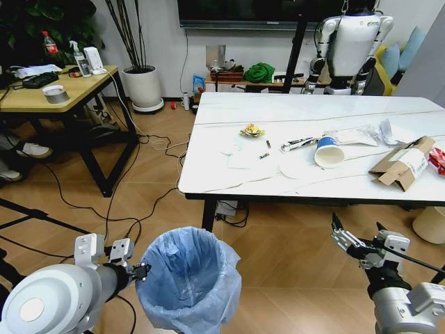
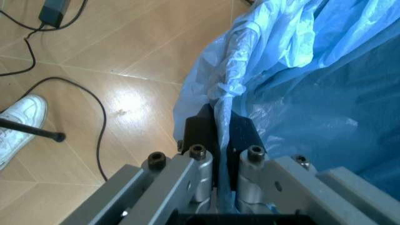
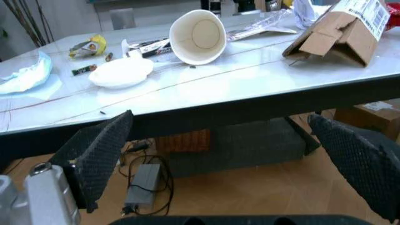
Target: Pick up the trash bin and place the trash from the table into it.
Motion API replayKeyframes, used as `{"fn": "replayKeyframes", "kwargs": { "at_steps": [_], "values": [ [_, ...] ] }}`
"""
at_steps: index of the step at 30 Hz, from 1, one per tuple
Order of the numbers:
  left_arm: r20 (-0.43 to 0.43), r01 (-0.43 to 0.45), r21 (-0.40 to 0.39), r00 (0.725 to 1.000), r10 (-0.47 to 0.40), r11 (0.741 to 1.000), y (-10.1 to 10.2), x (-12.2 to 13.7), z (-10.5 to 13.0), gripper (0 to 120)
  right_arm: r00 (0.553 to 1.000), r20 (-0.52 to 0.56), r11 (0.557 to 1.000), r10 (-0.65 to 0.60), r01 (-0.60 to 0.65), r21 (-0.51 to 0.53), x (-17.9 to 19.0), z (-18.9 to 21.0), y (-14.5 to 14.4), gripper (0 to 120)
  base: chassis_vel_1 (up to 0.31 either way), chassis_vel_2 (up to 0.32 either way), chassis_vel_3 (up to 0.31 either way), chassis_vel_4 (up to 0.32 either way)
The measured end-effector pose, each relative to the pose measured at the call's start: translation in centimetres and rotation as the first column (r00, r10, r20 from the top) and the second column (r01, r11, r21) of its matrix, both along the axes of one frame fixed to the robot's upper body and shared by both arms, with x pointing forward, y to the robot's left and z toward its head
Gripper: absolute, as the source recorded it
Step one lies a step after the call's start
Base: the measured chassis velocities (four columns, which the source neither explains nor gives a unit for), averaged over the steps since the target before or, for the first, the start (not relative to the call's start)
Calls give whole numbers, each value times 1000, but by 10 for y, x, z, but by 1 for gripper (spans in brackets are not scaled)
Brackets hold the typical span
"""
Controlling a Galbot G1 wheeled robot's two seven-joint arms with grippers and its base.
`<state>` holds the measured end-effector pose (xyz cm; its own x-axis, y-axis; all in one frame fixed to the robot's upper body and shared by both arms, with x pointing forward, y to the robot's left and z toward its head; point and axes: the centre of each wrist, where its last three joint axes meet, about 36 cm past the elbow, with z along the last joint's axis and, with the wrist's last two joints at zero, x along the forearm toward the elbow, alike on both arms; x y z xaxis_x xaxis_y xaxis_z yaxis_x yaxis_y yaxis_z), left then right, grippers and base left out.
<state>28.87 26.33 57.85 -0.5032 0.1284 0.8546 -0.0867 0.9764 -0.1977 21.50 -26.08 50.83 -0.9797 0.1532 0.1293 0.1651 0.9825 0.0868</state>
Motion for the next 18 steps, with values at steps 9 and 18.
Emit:
{"fn": "replayKeyframes", "kwargs": {
  "at_steps": [9, 18],
  "values": [
    [-3, 0, 0, 1000, 0, 1000, 0, 0, -1, 0, 1000, 3, 1000, 0, 0, 1, 1, 0, 0, 100, 0, 0, 0, 0],
    [-7, 3, -2, 1000, -3, 1000, 0, 0, -1, 0, 1000, 8, 1000, 0, 0, 4, 1, 1, 0, 100, 0, 0, 0, 0]
  ]
}}
